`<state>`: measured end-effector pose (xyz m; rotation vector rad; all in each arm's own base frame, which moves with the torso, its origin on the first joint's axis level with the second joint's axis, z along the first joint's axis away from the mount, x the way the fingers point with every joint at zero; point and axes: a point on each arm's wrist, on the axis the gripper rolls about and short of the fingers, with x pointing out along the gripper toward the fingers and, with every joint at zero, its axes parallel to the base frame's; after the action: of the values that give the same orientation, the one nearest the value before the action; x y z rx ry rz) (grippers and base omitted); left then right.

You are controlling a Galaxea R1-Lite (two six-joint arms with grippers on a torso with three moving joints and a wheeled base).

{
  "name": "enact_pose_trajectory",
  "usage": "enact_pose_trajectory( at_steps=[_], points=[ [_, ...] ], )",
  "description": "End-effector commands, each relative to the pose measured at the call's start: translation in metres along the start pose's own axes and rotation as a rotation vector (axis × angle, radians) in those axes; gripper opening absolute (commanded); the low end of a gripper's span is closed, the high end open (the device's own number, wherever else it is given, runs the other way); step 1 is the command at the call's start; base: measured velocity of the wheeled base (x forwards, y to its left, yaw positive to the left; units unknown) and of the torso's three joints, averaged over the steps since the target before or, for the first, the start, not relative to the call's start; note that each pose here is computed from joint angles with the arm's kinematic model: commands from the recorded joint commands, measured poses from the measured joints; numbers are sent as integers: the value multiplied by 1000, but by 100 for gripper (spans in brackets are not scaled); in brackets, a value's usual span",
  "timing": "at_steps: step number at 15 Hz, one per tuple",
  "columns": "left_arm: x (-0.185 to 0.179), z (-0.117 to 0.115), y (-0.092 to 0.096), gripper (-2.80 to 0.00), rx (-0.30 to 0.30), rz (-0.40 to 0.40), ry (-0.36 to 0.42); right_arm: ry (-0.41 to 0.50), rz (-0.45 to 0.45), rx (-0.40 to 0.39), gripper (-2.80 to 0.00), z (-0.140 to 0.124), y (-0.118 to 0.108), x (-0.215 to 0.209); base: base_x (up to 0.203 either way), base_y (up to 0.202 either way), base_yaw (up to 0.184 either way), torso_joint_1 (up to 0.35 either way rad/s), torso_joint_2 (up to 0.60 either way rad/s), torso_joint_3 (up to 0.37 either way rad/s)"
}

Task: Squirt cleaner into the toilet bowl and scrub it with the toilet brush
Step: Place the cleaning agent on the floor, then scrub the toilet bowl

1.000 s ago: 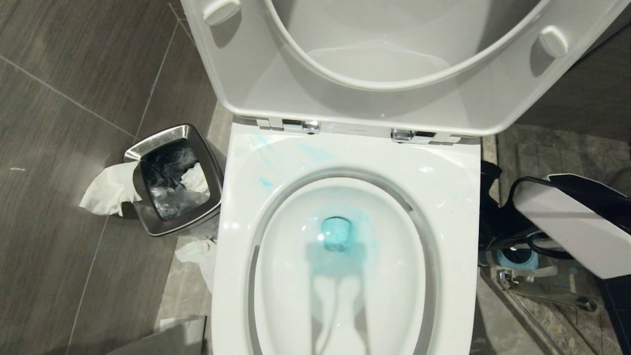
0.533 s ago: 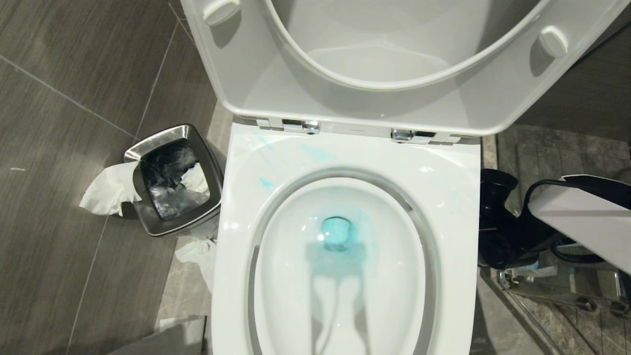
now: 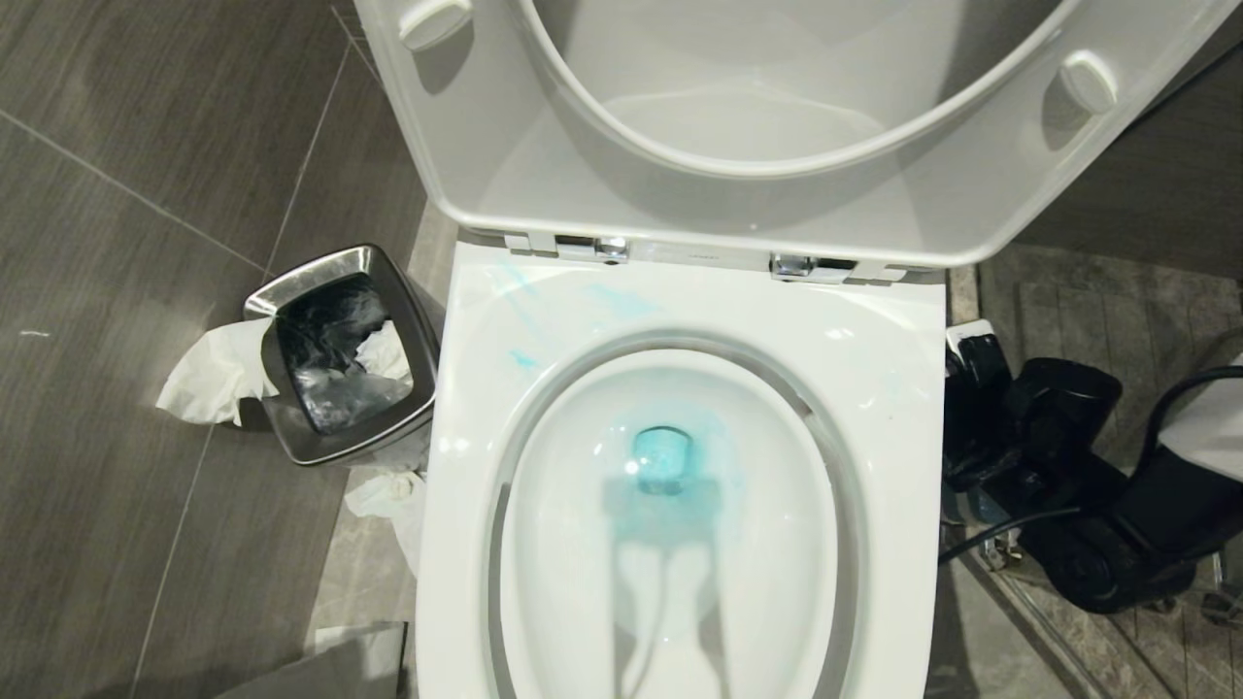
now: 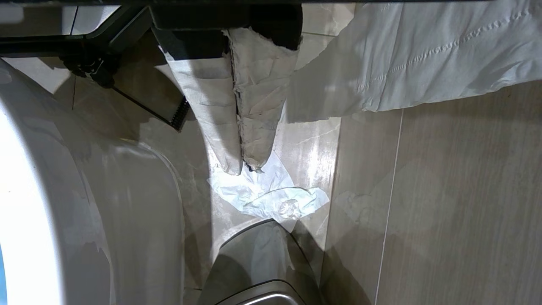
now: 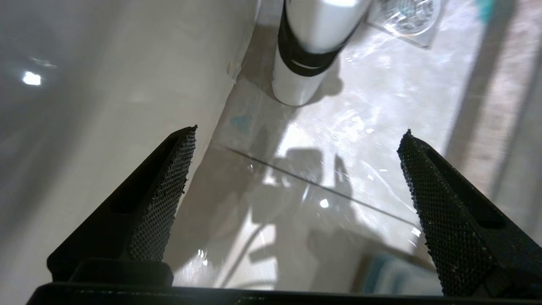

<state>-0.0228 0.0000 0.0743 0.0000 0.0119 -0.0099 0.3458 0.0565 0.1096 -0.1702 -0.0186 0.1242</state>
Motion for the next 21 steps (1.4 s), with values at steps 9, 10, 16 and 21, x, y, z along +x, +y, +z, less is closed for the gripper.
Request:
enact_pose_trajectory(
  at_steps=[9, 10, 16, 21],
  points=[
    [0, 0, 0, -280, 0, -1, 2, -17, -83, 0, 0, 50, -14, -116, 0, 0, 0, 0, 0, 0],
    [0, 0, 0, -280, 0, -1, 2, 1, -106, -1, 0, 56, -17, -125, 0, 0, 0, 0, 0, 0],
    [0, 0, 0, -280, 0, -1, 2, 216, -268, -15, 0, 103, -49, -165, 0, 0, 0, 0, 0, 0],
    [0, 0, 0, -280, 0, -1, 2, 315, -292, -15, 0, 126, -54, -190, 0, 0, 0, 0, 0, 0]
  ],
)
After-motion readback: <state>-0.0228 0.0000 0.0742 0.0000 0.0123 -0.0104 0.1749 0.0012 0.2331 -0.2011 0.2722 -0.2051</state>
